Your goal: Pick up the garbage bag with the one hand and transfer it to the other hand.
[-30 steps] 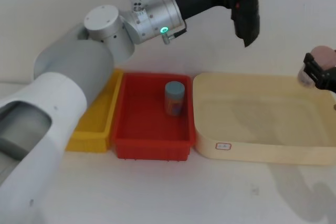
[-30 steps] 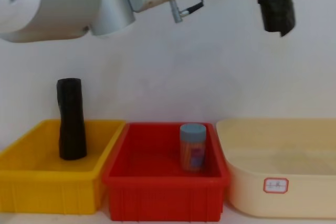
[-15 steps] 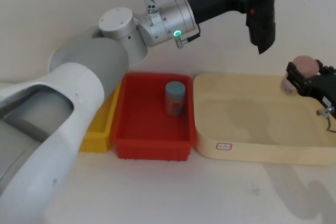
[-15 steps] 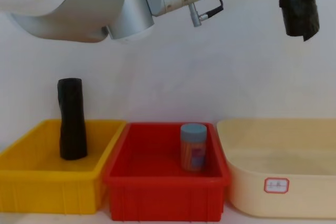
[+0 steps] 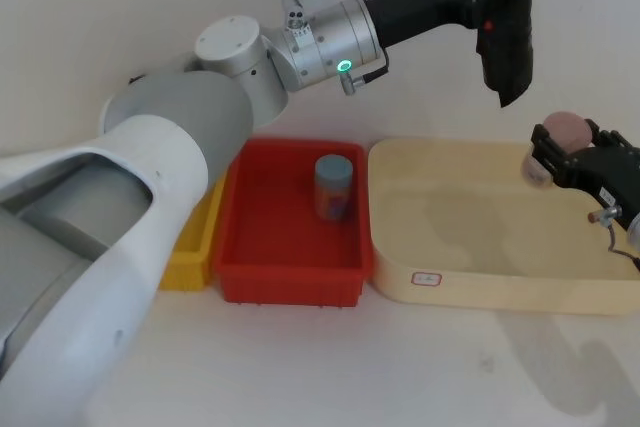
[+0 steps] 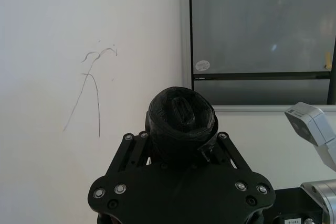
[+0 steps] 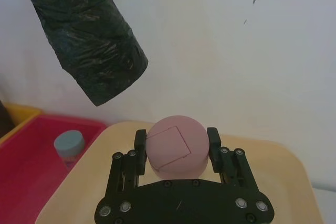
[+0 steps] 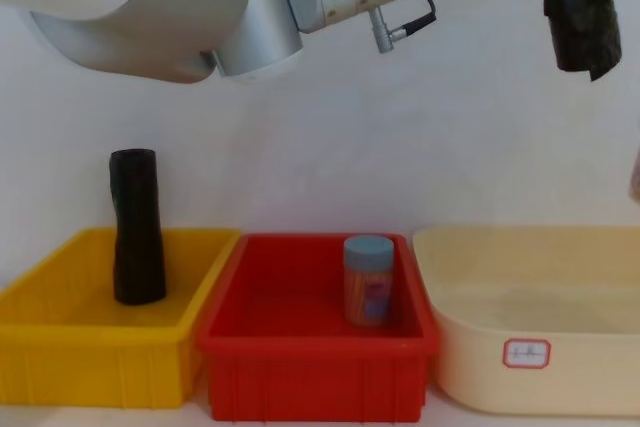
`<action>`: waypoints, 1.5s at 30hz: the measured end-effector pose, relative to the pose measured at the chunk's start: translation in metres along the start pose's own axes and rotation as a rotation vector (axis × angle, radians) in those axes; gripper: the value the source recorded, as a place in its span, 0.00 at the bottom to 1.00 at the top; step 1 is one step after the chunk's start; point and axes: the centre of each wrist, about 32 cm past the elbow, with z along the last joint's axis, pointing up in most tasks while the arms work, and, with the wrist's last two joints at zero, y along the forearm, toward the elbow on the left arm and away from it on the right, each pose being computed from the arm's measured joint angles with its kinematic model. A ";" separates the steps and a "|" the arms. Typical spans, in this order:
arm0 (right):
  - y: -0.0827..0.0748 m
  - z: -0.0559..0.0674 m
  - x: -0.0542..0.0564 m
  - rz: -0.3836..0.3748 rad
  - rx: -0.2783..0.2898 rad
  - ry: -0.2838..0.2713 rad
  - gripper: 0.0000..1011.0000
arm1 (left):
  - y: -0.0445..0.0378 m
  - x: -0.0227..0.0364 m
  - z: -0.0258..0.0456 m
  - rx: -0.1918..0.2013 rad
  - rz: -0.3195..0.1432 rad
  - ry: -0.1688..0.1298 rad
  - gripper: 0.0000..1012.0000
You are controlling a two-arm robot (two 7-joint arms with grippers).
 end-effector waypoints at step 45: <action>0.000 -0.006 -0.001 -0.005 -0.034 -0.014 0.99 | -0.0021 -0.0011 -0.0015 0.002 -0.006 0.008 0.99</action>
